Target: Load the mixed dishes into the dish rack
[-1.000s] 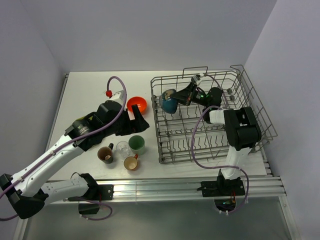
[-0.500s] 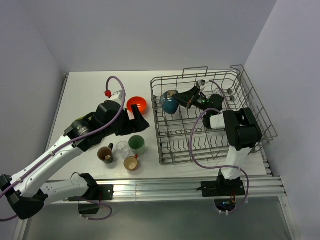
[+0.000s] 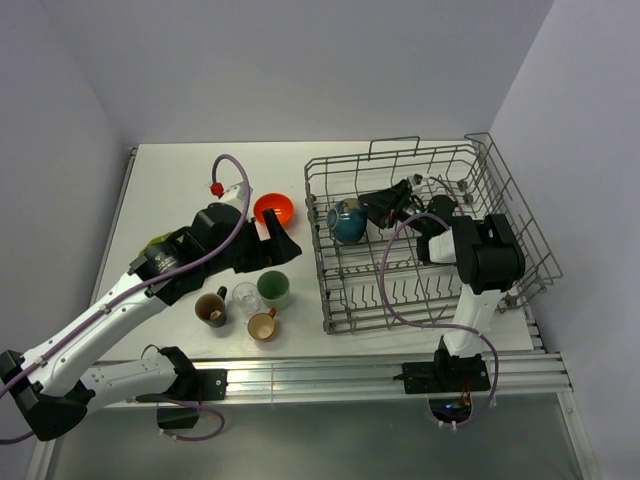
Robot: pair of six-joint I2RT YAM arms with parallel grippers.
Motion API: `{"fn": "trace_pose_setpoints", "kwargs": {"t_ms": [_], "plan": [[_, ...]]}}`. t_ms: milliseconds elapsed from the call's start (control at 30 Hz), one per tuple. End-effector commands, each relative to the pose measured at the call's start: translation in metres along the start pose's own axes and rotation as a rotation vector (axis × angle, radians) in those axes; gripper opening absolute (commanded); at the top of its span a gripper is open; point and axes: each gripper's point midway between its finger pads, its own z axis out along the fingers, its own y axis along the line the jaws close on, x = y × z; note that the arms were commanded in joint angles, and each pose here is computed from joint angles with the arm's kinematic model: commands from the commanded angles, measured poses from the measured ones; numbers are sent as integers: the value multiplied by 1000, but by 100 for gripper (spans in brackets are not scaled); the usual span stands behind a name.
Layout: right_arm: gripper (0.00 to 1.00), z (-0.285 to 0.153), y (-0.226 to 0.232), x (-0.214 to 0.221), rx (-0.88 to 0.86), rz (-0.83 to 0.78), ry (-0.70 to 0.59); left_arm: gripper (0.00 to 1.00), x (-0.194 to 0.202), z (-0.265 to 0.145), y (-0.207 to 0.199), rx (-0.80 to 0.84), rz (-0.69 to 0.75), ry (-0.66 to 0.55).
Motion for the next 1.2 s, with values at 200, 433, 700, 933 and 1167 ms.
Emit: {"fn": "trace_pose_setpoints", "kwargs": {"t_ms": [200, 433, 700, 933, 1167], "plan": [[66, -9, 77, 11, -243, -327, 32, 99, -5, 31, 7, -77, -9, -9], [69, 7, 47, -1, 146, -393, 73, 99, -33, 62, 43, -283, -54, -39], [70, 15, 8, -9, 484, -488, 168, 98, -68, 78, 61, -297, -113, -56], [73, 14, -21, 3, 480, -439, 181, 99, -76, 88, 69, -297, -127, -39], [77, 6, -29, 4, 489, -484, 147, 99, -84, 108, 80, -299, -143, -13]]}}
